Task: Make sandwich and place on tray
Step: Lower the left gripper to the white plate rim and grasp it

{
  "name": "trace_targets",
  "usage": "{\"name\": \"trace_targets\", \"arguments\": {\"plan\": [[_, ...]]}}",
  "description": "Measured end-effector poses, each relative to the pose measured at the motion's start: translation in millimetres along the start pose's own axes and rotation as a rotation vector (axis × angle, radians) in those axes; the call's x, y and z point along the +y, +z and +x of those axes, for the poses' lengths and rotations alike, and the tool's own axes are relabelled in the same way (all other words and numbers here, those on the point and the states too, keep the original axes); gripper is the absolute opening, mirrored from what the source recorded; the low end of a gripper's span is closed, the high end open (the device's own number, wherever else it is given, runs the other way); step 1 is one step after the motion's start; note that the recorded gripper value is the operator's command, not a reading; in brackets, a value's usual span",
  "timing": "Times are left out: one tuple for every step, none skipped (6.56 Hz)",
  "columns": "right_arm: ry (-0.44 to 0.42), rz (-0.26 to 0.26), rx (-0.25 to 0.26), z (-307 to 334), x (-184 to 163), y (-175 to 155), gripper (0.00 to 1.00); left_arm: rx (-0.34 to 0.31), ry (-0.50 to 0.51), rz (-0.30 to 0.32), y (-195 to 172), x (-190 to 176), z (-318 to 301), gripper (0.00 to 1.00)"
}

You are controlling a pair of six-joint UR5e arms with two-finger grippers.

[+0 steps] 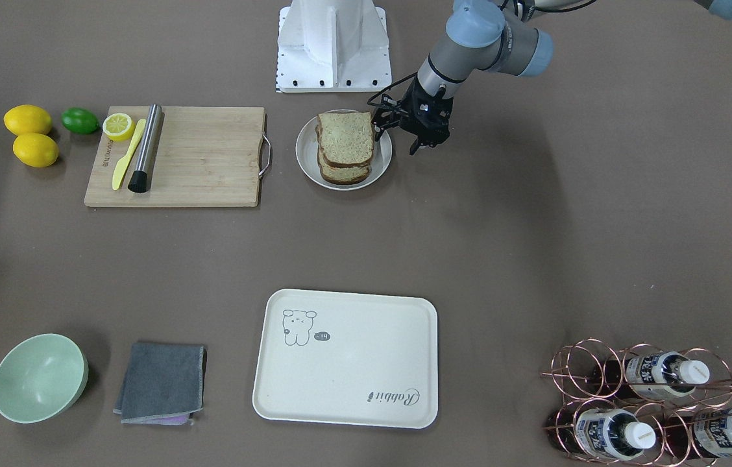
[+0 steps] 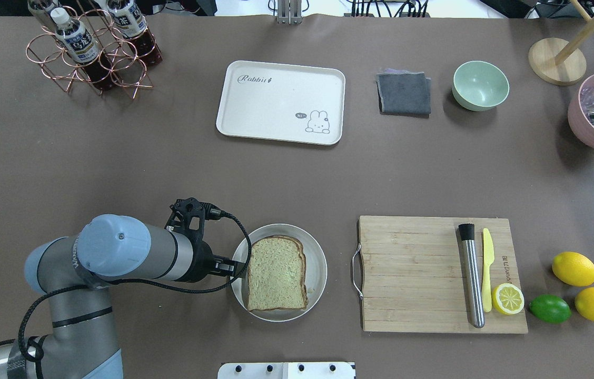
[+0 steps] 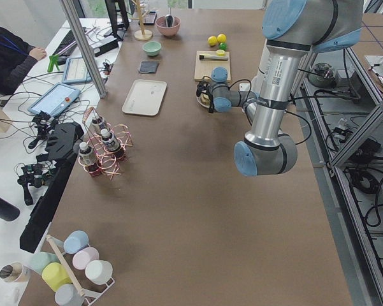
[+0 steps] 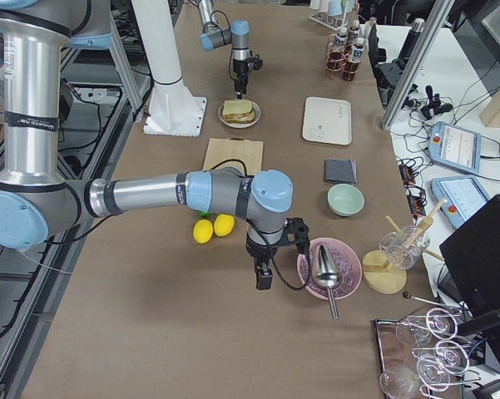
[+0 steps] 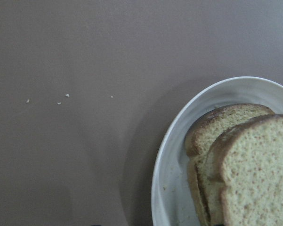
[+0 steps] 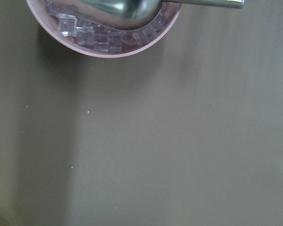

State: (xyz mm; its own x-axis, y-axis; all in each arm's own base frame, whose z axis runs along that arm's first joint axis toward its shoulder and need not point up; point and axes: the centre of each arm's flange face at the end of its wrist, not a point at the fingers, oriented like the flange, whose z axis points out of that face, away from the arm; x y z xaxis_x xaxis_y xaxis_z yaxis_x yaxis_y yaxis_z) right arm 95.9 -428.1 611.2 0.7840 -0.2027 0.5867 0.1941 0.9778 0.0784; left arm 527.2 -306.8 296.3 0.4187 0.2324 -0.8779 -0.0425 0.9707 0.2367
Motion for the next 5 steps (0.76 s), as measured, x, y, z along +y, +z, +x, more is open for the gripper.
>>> {"name": "trace_targets", "arguments": {"plan": [[0.001,0.0,-0.001,0.1,0.0,0.2,1.0,-0.001,0.001,0.0,1.8,-0.4,-0.7,0.48],[0.002,0.0,-0.001,0.0,-0.2,0.0,1.0,-0.003,0.001,-0.001,3.1,-0.5,-1.3,0.45],[0.003,0.001,0.0,0.0,-0.3,-0.1,1.0,-0.004,0.001,-0.002,4.5,-0.4,-1.6,0.43],[0.003,0.001,0.0,-0.1,-0.4,-0.2,1.0,-0.006,0.001,-0.003,6.5,-0.6,-1.8,0.41],[0.003,0.001,-0.001,-0.1,-0.4,-0.2,1.0,-0.007,0.001,-0.003,7.7,-1.2,-1.2,0.4]]}}
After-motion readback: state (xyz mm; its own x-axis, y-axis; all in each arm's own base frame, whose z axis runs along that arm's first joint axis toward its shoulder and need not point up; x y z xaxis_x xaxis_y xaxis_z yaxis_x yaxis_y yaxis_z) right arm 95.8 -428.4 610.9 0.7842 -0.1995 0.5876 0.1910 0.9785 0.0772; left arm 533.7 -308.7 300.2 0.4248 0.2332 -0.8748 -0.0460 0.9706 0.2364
